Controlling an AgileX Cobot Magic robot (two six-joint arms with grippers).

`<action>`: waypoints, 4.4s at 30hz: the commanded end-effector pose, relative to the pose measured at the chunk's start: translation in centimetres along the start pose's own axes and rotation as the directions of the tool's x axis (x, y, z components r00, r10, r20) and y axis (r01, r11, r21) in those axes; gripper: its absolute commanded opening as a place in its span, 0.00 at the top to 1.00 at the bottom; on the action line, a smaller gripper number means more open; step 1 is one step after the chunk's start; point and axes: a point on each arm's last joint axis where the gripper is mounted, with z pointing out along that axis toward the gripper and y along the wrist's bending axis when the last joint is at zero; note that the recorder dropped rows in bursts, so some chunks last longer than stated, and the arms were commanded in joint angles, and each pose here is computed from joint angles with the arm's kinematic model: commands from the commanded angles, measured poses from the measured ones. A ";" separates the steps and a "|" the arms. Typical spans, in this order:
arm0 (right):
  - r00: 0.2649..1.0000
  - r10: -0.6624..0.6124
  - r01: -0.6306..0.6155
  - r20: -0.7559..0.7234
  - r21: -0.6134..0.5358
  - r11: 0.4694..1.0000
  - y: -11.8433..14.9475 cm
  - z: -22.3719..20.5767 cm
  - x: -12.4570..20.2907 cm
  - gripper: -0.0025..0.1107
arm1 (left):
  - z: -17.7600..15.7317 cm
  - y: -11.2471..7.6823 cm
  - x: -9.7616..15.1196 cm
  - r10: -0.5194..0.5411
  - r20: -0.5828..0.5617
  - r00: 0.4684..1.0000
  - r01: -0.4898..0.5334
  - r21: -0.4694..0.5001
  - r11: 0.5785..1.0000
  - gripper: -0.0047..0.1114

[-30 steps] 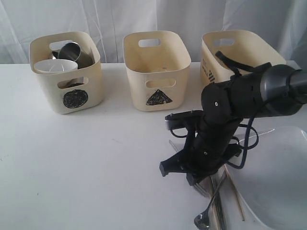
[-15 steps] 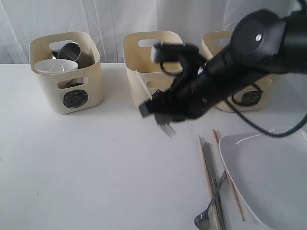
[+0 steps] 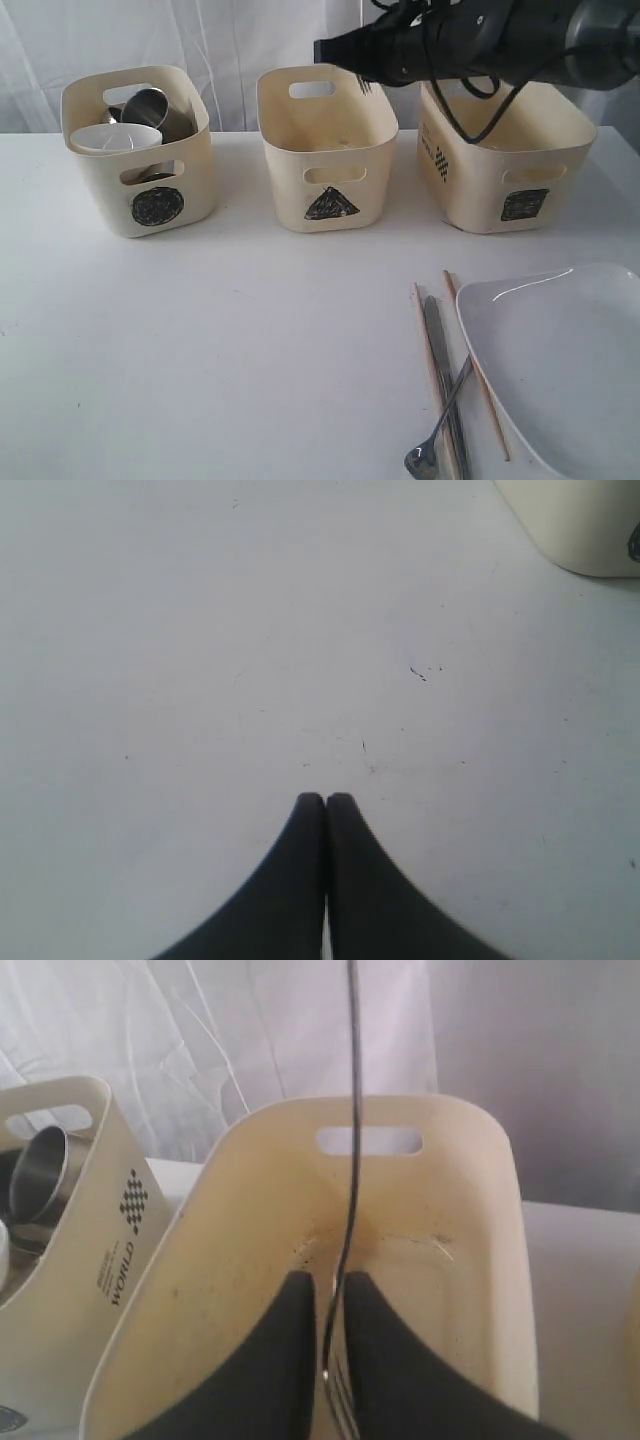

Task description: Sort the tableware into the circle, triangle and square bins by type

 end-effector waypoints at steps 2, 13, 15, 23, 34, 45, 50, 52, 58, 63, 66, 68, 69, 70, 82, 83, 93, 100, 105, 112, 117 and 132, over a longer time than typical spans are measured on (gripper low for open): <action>0.999 -0.045 0.045 0.010 0.012 0.999 -0.3 0.8 0.2 0.62 | 0.0 0.0 0.2 -0.003 -0.006 1.000 0.003 0.000 1.000 0.96; 0.594 -0.146 -0.111 -0.791 -0.261 0.959 3.6 -10.3 4.8 0.83 | 0.0 0.0 0.2 -0.003 -0.006 1.000 0.003 0.000 1.000 0.96; 0.488 -0.129 -0.150 -0.863 -0.229 0.962 3.9 -10.8 8.0 0.85 | 0.0 0.0 0.2 -0.003 -0.006 1.000 0.003 0.000 1.000 0.96; 0.298 -0.006 -0.186 -0.955 -0.064 0.981 5.8 -14.3 17.3 0.85 | 0.0 0.0 0.2 -0.003 -0.006 1.000 0.003 0.000 1.000 0.96; 0.507 0.155 -0.173 -0.848 0.076 0.982 4.6 -12.1 19.3 0.68 | 0.0 0.0 0.2 -0.003 -0.006 1.000 0.003 0.000 1.000 0.96; 0.354 0.171 -0.008 -0.919 0.180 0.984 3.4 -14.5 18.3 0.60 | 0.0 0.0 0.2 -0.003 -0.006 1.000 0.003 0.000 1.000 0.96; 0.420 0.246 0.014 -0.873 0.278 0.961 2.7 -13.8 18.2 0.60 | 0.0 0.0 0.2 -0.003 -0.006 1.000 0.003 0.000 1.000 0.96; 0.445 0.248 0.000 -0.861 0.276 0.961 2.8 -13.2 18.4 0.60 | 0.0 0.0 0.2 -0.003 -0.006 1.000 0.003 0.000 1.000 0.96; 0.484 0.245 -0.015 -0.840 0.272 0.962 2.7 -11.3 19.5 0.60 | 0.0 0.0 0.2 -0.003 -0.006 1.000 0.003 0.000 1.000 0.96; 0.472 0.234 0.011 -0.850 0.271 0.963 2.4 -10.5 20.5 0.60 | 0.0 0.0 0.2 -0.003 -0.006 1.000 0.003 0.000 1.000 0.96; 0.478 0.228 0.015 -0.848 0.268 0.963 2.3 -10.2 20.7 0.61 | 0.0 0.0 0.2 -0.003 -0.006 1.000 0.003 0.000 1.000 0.96; 0.487 0.225 0.014 -0.844 0.265 0.964 2.3 -9.9 20.8 0.65 | 0.0 0.0 0.2 -0.003 -0.006 1.000 0.003 0.000 1.000 0.96; 0.489 0.225 0.013 -0.843 0.264 0.964 2.3 -9.8 21.0 0.68 | 0.0 0.0 0.2 -0.003 -0.006 1.000 0.003 0.000 1.000 0.96; 0.492 0.226 0.011 -0.841 0.265 0.964 2.3 -9.7 21.0 0.71 | 0.0 0.0 0.2 -0.003 -0.006 1.000 0.003 0.000 1.000 0.96; 0.498 0.257 -0.017 -0.828 0.287 0.958 2.4 -9.7 20.9 0.98 | 0.0 0.0 0.2 -0.003 -0.006 1.000 0.003 0.000 1.000 0.96; 0.506 0.256 -0.021 -0.824 0.285 0.958 2.5 -9.8 20.6 0.98 | 0.0 0.0 0.2 -0.003 -0.006 1.000 0.003 0.000 1.000 0.96; 0.607 0.232 -0.062 -0.760 0.246 0.967 2.9 -10.7 18.2 0.98 | 0.0 0.0 0.2 -0.003 -0.006 1.000 0.003 0.000 1.000 0.96; 0.599 0.152 -0.050 -0.786 0.153 0.987 3.7 -11.3 16.6 0.98 | 0.0 0.0 0.2 -0.003 -0.006 1.000 0.003 0.000 1.000 0.96; 0.623 0.054 -0.025 -0.780 0.049 0.998 4.7 -12.1 13.0 0.98 | 0.0 0.0 0.2 -0.003 -0.006 1.000 0.003 0.000 1.000 0.96; 0.629 -0.078 0.061 -0.773 -0.051 0.997 5.8 -11.3 8.0 0.98 | 0.0 0.0 0.2 -0.003 -0.006 1.000 0.003 0.000 1.000 0.96; 0.641 -0.097 0.079 -0.761 -0.060 0.995 4.7 -10.0 4.8 0.98 | 0.0 0.0 0.2 -0.003 -0.006 1.000 0.003 0.000 1.000 0.96; 0.756 -0.130 0.064 -0.641 -0.125 0.990 -0.6 -2.1 -2.3 0.98 | 0.0 0.0 0.2 -0.003 -0.006 1.000 0.003 0.000 1.000 0.96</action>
